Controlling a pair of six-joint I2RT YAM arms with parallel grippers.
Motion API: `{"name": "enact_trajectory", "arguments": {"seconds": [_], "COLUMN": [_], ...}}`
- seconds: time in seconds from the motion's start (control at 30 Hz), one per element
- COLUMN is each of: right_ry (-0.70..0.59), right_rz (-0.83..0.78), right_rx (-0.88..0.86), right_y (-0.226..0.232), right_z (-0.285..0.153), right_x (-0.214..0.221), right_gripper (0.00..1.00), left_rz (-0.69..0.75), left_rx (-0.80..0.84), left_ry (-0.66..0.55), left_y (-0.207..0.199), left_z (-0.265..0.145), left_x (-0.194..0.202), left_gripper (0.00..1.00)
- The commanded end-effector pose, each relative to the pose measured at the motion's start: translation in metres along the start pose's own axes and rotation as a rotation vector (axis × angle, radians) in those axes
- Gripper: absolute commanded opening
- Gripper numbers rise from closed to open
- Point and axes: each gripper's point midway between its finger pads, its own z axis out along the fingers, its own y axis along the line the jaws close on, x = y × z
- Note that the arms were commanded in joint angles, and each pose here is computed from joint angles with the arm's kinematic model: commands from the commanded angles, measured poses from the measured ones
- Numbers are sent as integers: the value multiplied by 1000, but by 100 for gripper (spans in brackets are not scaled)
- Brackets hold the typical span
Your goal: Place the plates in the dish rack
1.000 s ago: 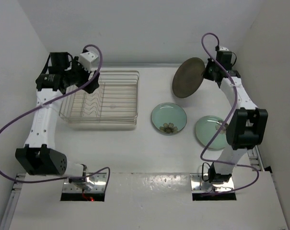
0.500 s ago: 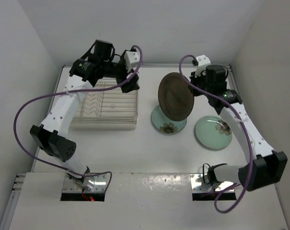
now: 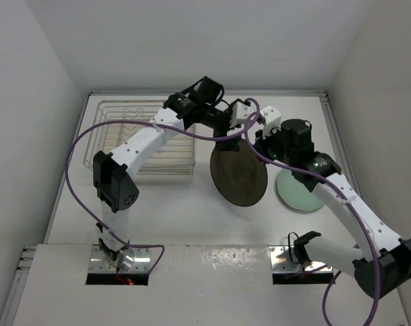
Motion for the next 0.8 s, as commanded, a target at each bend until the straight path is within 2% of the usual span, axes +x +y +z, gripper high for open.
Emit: {"name": "enact_trajectory", "arguments": {"seconds": [0.0, 0.07, 0.23, 0.33, 0.4, 0.57, 0.6, 0.7, 0.77], "right_ry": [-288, -270, -288, -303, -323, -343, -352, -371, -378], "right_rz": [-30, -33, -28, -31, -30, -17, -27, -27, -30], "right_rx": [-24, -36, -28, -18, -13, -11, -18, -23, -26], "right_y": [11, 16, 23, 23, 22, 23, 24, 25, 25], "right_z": [-17, -12, -14, -17, -23, -27, -29, -34, -35], "right_x": [-75, -66, -64, -64, -67, -59, -60, -63, -66], "right_gripper": [0, 0, 0, 0, 0, 0, 0, 0, 0], "left_rz": [120, 104, 64, 59, 62, -39, -40, -50, -32], "left_rx": [2, 49, 145, 171, 184, 230, 239, 236, 252], "left_ry": [-41, -25, -16, -9, -14, -178, -187, -172, -168], "left_y": [5, -3, -22, -29, -30, -17, -19, -19, -29], "left_z": [2, 13, 31, 35, 38, 23, 22, 24, 29], "left_x": [-10, 9, 37, 47, 49, 35, 34, 40, 36], "left_gripper": [88, 88, 74, 75, 80, 79, 76, 60, 40]}}
